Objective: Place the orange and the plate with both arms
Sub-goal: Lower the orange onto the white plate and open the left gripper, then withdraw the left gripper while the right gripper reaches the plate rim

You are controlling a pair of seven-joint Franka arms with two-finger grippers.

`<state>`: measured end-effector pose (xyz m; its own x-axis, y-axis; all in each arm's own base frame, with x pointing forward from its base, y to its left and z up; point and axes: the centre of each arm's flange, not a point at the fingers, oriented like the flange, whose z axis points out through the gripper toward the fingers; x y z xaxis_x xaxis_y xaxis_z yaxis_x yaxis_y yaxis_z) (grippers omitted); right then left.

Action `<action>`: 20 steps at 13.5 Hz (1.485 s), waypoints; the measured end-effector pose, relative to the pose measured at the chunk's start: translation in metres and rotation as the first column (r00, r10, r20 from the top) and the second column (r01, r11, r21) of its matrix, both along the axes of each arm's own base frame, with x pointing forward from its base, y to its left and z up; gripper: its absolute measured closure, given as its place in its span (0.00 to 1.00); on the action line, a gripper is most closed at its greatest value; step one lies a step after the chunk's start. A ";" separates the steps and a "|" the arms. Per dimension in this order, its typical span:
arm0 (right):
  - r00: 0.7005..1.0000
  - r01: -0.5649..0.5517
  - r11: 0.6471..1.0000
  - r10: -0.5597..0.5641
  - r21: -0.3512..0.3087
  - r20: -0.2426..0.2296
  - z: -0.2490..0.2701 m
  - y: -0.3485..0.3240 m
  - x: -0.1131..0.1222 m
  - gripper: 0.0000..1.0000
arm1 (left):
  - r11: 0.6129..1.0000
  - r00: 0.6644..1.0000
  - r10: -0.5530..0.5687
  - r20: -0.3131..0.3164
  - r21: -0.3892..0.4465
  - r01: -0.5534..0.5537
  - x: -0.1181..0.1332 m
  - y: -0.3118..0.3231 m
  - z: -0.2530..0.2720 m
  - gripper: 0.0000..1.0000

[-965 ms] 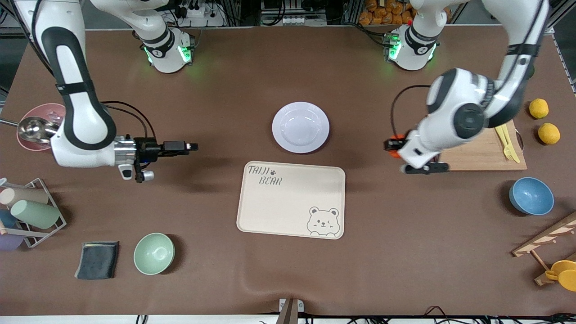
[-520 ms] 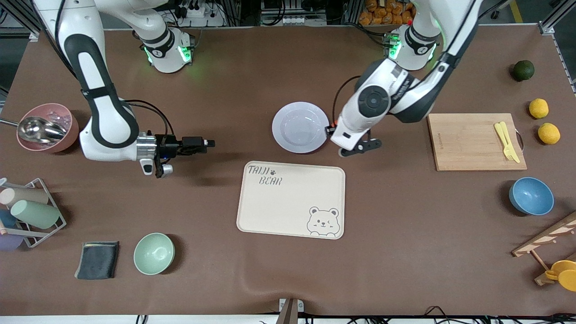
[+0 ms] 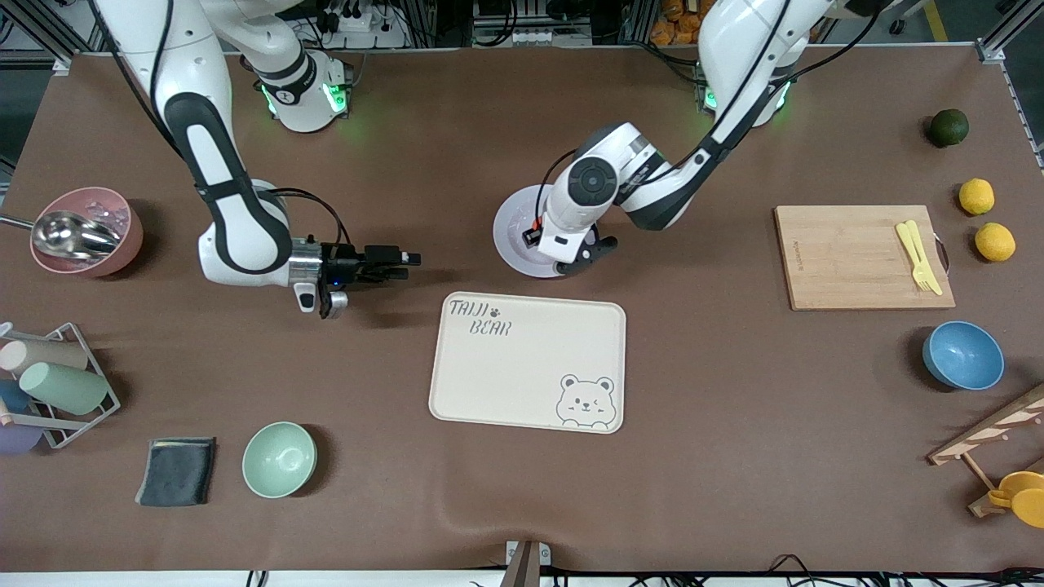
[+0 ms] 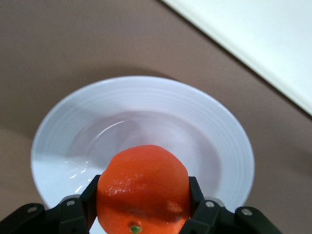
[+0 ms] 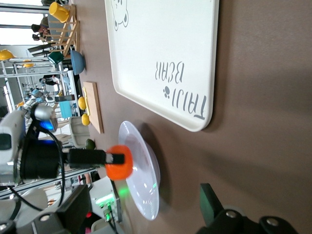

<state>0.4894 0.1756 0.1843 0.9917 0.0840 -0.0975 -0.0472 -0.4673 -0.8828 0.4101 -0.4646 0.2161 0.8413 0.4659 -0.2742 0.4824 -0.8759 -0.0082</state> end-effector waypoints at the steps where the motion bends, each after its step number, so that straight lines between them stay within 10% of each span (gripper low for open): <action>1: 1.000 0.001 1.000 -0.001 -0.004 0.003 -0.001 0.008 -0.003 0.02 | 1.000 1.000 -0.002 0.004 0.013 0.002 -0.004 -0.007 -0.011 0.28; 3: 1.000 0.013 1.000 -0.013 0.008 0.002 -0.002 0.023 -0.007 0.05 | 1.000 1.000 -0.001 0.013 0.015 0.001 -0.005 -0.012 -0.026 0.28; 6: 1.000 0.015 1.000 -0.015 0.011 -0.003 -0.005 0.043 -0.015 0.07 | 1.000 0.999 -0.009 0.036 0.015 0.008 0.002 -0.012 -0.023 0.02; 10: 1.000 0.014 1.000 -0.014 0.027 0.012 -0.011 0.055 -0.021 0.10 | 1.000 0.993 -0.003 0.119 0.018 0.001 0.030 -0.007 0.032 0.00; 16: 1.000 0.016 1.000 -0.016 0.010 0.008 -0.032 0.081 -0.043 0.22 | 0.999 0.937 0.021 0.349 0.023 -0.031 0.140 0.118 0.234 0.00; 20: 0.999 0.039 0.999 -0.039 0.018 0.003 -0.039 0.081 -0.048 0.32 | 0.984 0.922 -0.170 0.349 0.105 0.142 0.193 0.238 0.290 0.00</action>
<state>0.4419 0.2564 0.1456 0.9945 0.0471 -0.0931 -0.0622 -0.4489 -0.8914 0.6026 -0.2264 0.5065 0.9404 0.3287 0.0871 0.3235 -0.9437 0.0691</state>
